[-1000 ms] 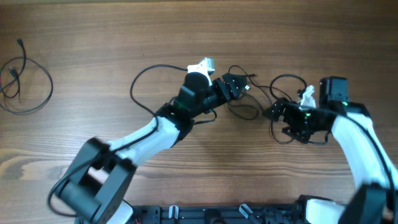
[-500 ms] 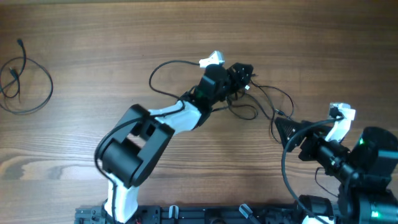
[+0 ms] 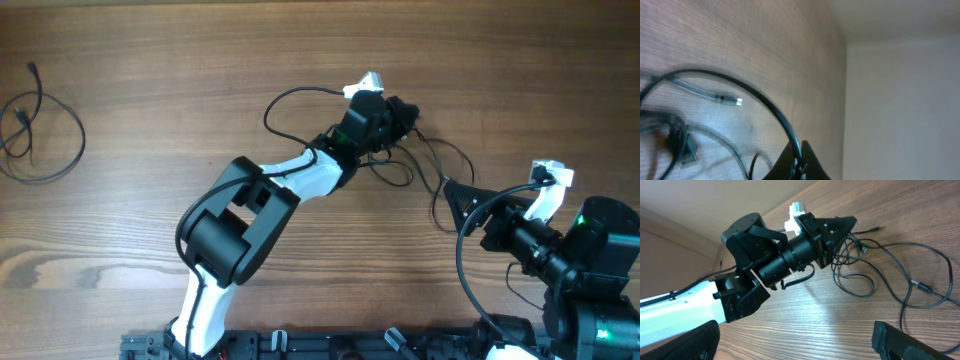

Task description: Untangle cables

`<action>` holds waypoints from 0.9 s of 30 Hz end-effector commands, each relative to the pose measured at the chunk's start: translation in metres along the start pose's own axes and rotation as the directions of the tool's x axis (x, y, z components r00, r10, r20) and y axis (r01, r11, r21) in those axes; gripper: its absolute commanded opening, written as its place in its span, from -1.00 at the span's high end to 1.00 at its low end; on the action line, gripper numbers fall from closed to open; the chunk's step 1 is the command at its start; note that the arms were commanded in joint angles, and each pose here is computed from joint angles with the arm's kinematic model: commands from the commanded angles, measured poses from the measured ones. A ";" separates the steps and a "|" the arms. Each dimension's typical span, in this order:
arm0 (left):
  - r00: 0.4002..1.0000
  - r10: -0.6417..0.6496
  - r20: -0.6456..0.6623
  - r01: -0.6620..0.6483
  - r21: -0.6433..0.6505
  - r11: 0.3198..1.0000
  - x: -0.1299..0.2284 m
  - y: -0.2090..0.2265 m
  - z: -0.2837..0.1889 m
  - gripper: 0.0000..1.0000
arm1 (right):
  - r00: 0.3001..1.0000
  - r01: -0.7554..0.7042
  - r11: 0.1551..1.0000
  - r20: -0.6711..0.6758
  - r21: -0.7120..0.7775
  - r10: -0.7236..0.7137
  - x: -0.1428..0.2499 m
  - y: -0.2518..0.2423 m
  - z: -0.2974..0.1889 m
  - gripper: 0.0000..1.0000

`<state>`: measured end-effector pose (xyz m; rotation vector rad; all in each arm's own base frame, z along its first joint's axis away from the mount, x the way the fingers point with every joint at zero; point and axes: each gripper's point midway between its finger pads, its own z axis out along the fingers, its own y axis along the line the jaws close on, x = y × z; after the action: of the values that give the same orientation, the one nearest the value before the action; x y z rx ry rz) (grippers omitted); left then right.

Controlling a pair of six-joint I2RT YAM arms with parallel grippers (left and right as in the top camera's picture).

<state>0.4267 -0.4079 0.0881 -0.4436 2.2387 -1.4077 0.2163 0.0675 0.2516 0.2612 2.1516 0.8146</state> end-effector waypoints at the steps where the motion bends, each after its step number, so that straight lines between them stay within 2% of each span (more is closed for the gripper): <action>1: 0.973 0.067 -0.222 -0.042 0.117 0.992 0.016 -0.037 -0.024 0.92 | 1.000 -0.019 0.998 0.011 0.054 0.018 -0.003 -0.008 0.003 -0.99; 4: 0.943 0.117 -0.311 -0.071 0.157 0.985 0.015 -0.059 -0.056 0.92 | 1.000 -0.027 0.996 0.013 0.083 0.026 -0.002 -0.010 0.005 -0.99; 6: 0.939 0.137 -0.316 -0.106 0.115 0.988 0.009 -0.064 -0.079 0.92 | 1.000 -0.024 0.997 0.001 0.077 0.024 0.001 -0.008 0.006 -0.99; 9: 0.919 0.243 -0.311 -0.233 0.071 0.970 0.000 -0.069 -0.117 0.92 | 0.998 -0.057 0.995 -0.015 0.087 0.059 0.005 -0.010 0.006 -0.99; 14: 0.898 0.400 -0.184 -0.428 -0.151 0.891 -0.045 -0.062 -0.201 0.92 | 0.984 -0.149 0.980 -0.077 0.133 0.161 0.025 -0.019 0.004 -0.99; 19: 0.830 0.558 -0.032 -0.556 -0.142 0.819 -0.075 -0.102 -0.278 0.92 | 0.977 -0.163 0.975 -0.115 0.153 0.182 0.037 -0.027 0.008 -1.00; 21: 0.817 0.576 0.017 -0.568 -0.143 0.810 -0.080 -0.112 -0.299 0.92 | 0.972 -0.145 0.986 -0.176 0.082 0.158 0.044 -0.015 0.011 -1.00; 25: 0.805 0.592 0.047 -0.584 -0.119 0.803 -0.077 -0.125 -0.312 0.92 | 0.971 0.020 0.984 -0.230 -0.175 -0.060 0.045 0.022 0.013 -0.99; 27: 0.791 0.611 0.030 -0.609 -0.063 0.791 -0.069 -0.132 -0.311 0.92 | 0.973 0.030 0.983 -0.221 -0.179 -0.070 0.040 0.021 0.019 -0.99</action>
<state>0.3283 -0.1885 0.3302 0.1356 2.1355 -0.9524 0.2037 0.0941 0.2280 0.1981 2.2936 0.9544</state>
